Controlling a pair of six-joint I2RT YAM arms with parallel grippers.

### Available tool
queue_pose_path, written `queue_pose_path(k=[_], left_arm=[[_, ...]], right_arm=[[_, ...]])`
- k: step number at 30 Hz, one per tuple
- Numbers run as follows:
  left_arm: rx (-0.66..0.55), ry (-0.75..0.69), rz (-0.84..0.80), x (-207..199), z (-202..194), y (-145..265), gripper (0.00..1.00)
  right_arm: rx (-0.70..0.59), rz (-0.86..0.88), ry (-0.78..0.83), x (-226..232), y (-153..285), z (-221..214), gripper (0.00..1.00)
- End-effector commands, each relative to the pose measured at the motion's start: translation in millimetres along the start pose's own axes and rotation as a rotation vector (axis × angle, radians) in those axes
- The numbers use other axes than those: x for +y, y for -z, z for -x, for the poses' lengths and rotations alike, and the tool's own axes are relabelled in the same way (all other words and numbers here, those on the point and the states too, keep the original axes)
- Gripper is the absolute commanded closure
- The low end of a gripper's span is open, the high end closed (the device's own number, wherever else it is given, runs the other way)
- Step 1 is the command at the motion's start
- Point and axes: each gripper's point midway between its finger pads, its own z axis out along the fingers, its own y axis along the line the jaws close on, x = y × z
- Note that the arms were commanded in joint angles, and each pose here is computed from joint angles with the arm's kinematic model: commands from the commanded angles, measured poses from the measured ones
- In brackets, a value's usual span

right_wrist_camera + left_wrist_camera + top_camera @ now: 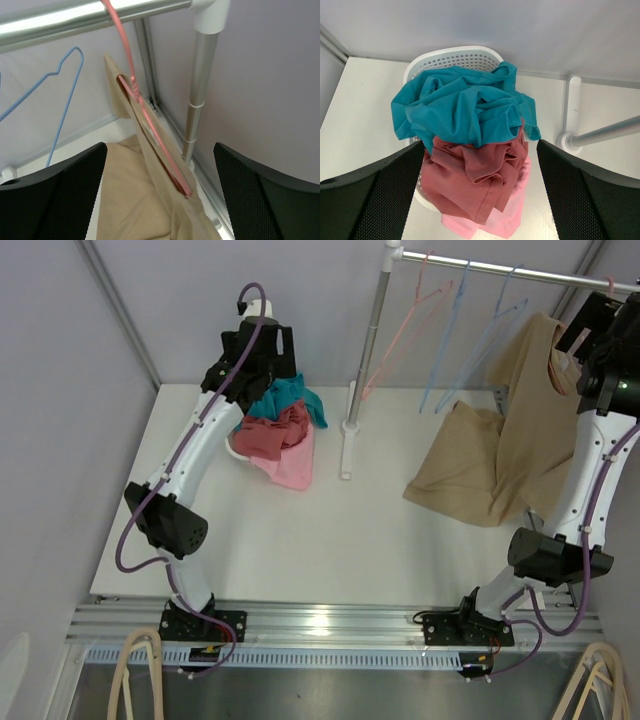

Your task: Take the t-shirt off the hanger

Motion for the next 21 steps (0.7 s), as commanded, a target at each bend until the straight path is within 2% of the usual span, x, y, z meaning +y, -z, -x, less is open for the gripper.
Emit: queue_pose_path(k=[1, 10, 12, 14, 17, 18, 19, 21], left_arm=[[-0.123, 0.034, -0.034, -4.2, 40.0, 32.9, 0.0], [-0.225, 0.021, -0.049, -13.9, 66.2, 63.6, 0.01], [-0.236, 0.015, -0.046, -17.7, 67.0, 67.1, 0.01], [-0.242, 0.008, -0.042, -20.1, 67.2, 69.0, 0.0], [-0.234, 0.0, -0.037, -23.5, 62.3, 67.7, 0.0], [-0.237, 0.007, -0.038, -24.1, 64.2, 69.8, 0.0], [-0.23, 0.004, -0.034, -23.8, 60.8, 68.2, 0.01], [-0.225, 0.003, -0.034, -24.6, 58.7, 68.5, 0.01]], right_arm=[[-0.014, 0.058, 0.03, 10.3, -9.0, 4.4, 0.08], [-0.018, -0.011, 0.084, 1.4, -44.3, -4.4, 0.11], [-0.031, -0.014, 0.082, 1.0, -46.3, -1.4, 0.16], [-0.03, -0.015, 0.082, 0.1, -51.6, -2.8, 0.26], [-0.019, -0.013, 0.073, 1.1, -59.5, -7.5, 0.35], [-0.015, -0.01, 0.072, 1.5, -61.9, -9.4, 0.47], [-0.01, -0.004, 0.069, 2.9, -64.6, -11.7, 0.53], [-0.004, 0.008, 0.067, 5.5, -67.2, -14.1, 0.59]])
